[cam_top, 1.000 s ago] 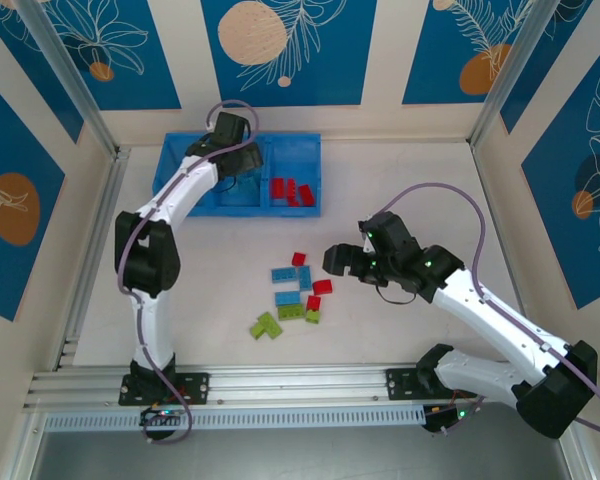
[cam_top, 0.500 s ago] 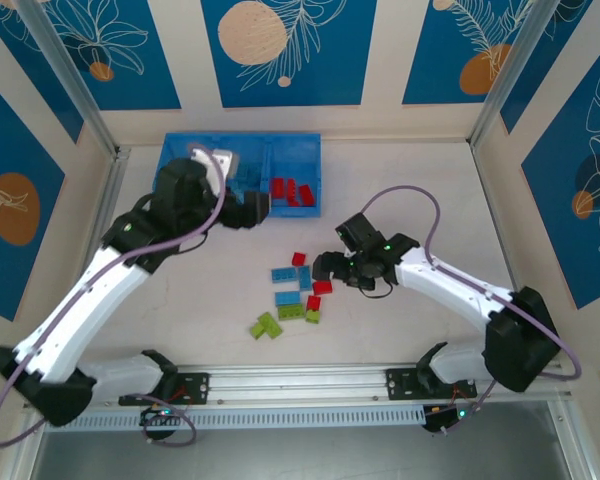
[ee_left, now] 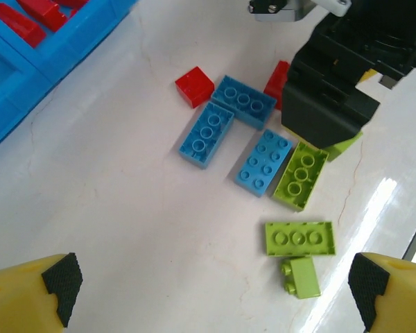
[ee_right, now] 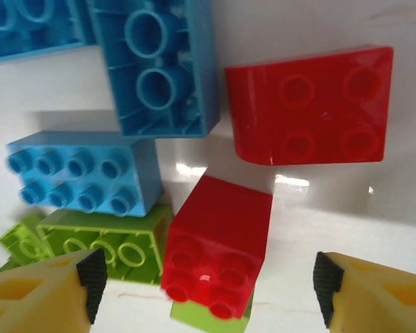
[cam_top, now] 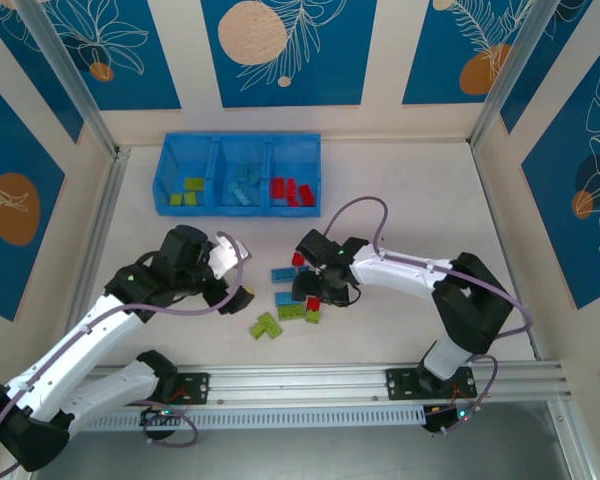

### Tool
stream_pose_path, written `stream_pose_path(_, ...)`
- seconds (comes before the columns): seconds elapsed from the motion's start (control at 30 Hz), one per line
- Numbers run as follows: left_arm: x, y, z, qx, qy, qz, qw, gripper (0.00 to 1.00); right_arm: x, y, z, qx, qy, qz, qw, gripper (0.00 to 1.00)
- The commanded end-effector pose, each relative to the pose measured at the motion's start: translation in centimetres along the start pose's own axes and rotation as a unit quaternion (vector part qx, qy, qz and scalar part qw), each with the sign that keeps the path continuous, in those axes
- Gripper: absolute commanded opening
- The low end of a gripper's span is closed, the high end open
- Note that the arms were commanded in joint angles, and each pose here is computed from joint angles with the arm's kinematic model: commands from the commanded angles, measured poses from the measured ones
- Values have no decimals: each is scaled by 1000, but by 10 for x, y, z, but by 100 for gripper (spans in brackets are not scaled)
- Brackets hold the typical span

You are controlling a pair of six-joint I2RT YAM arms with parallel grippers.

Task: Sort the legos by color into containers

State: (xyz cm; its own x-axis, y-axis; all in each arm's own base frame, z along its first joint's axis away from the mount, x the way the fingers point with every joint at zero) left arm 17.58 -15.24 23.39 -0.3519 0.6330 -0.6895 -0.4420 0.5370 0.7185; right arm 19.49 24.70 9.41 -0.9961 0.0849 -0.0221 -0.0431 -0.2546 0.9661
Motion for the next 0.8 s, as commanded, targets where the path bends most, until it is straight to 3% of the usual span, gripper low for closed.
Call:
stream_pose_path(0.0, -4, 6, -4, 3, -52, -30, 998, 100, -1, -2, 4, 14, -15, -1, 1000, 73)
stream_pose_path(0.2, 0, 5, -4, -5, -65, -41, 997, 100, 1, -4, -1, 9, -60, -9, 998, 49)
stream_pose_path(0.27, 0, 7, -3, -14, -66, -43, 997, 100, 1, 2, -2, -2, -75, -22, 997, 36)
stream_pose_path(0.33, 2, 8, -2, -22, -67, -45, 996, 100, 0, 15, -2, -5, -78, -45, 996, 31)
stream_pose_path(0.53, 2, 13, 1, -43, -73, -57, 995, 100, -30, 88, 13, -22, -19, -197, 980, 31)
stream_pose_path(0.67, 3, 14, 3, -54, -76, -60, 994, 100, -78, 131, 44, -28, 47, -310, 949, 31)
stream_pose_path(0.77, 5, 12, 4, -59, -75, -58, 994, 100, -127, 141, 60, -22, 73, -353, 933, 30)
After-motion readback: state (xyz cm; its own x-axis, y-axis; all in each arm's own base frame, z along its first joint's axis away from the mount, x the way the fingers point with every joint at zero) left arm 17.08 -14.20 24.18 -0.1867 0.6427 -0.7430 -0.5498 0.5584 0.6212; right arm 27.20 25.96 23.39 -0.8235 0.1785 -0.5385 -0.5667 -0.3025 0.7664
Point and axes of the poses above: each hand's point on the last joint's axis, 136 mm out from that joint toward the fingers, its own y axis back along the fingers, its own z axis along the line the jaws close on, x = y × z, the point moved 5 cm from there along y, back along the fingers, and after that the axes turned 2 degrees about -y, right-handed, at the moved point
